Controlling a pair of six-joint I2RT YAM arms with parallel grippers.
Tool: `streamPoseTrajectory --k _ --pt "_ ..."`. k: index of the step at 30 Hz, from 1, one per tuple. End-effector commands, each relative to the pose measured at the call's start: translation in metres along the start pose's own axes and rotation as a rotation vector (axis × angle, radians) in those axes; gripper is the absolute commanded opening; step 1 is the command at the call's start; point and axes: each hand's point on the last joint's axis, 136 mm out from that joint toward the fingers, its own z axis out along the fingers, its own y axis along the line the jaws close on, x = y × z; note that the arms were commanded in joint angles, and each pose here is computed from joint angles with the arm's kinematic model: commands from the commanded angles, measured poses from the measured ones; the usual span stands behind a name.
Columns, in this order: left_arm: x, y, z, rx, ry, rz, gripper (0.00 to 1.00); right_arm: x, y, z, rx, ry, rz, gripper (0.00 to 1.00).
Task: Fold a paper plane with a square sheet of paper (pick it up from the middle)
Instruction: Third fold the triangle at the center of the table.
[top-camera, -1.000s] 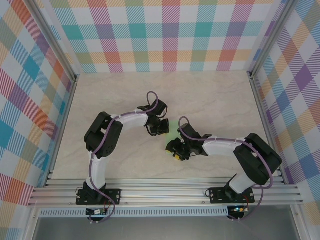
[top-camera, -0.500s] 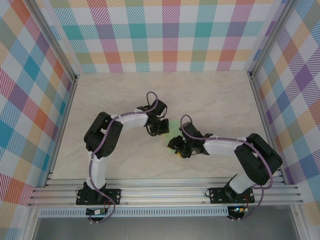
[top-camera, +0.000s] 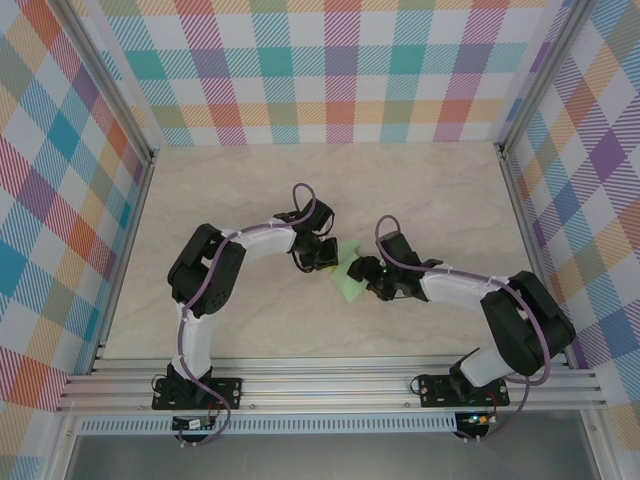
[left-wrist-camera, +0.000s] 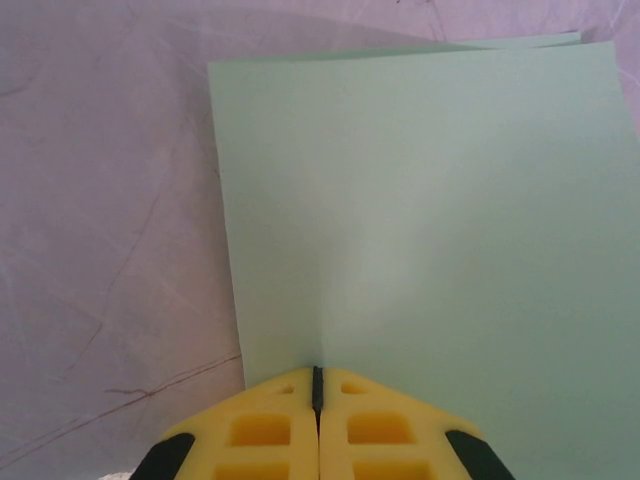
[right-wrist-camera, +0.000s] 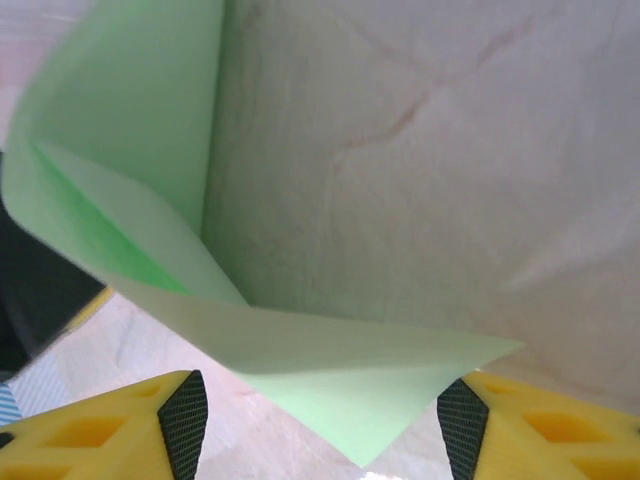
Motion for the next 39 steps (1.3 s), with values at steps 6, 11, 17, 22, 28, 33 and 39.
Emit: streamPoseTrajectory --k 6,11,17,22,28,33,39 --pt "0.019 0.025 0.014 -0.073 0.063 -0.028 0.05 -0.018 0.024 -0.005 -0.126 0.051 -0.163 0.71" --pt "0.018 0.025 0.013 -0.077 0.063 -0.029 0.05 -0.016 0.027 -0.010 -0.153 0.098 -0.234 0.71" --pt "0.018 0.024 0.012 -0.077 0.062 -0.029 0.05 -0.010 0.016 -0.010 -0.159 0.150 -0.271 0.71" --pt "0.018 0.024 0.012 -0.079 0.062 -0.029 0.05 0.003 0.030 -0.007 -0.257 0.247 -0.253 0.64" --pt "0.017 0.024 0.012 -0.079 0.061 -0.029 0.05 -0.006 -0.001 -0.006 -0.078 0.177 -0.148 0.61" --pt "0.017 0.024 0.012 -0.081 0.062 -0.029 0.05 -0.003 -0.022 -0.016 0.004 0.124 -0.096 0.64" --pt "0.016 0.022 0.010 -0.072 0.058 -0.023 0.05 0.009 -0.026 -0.009 -0.006 0.198 -0.097 0.63"
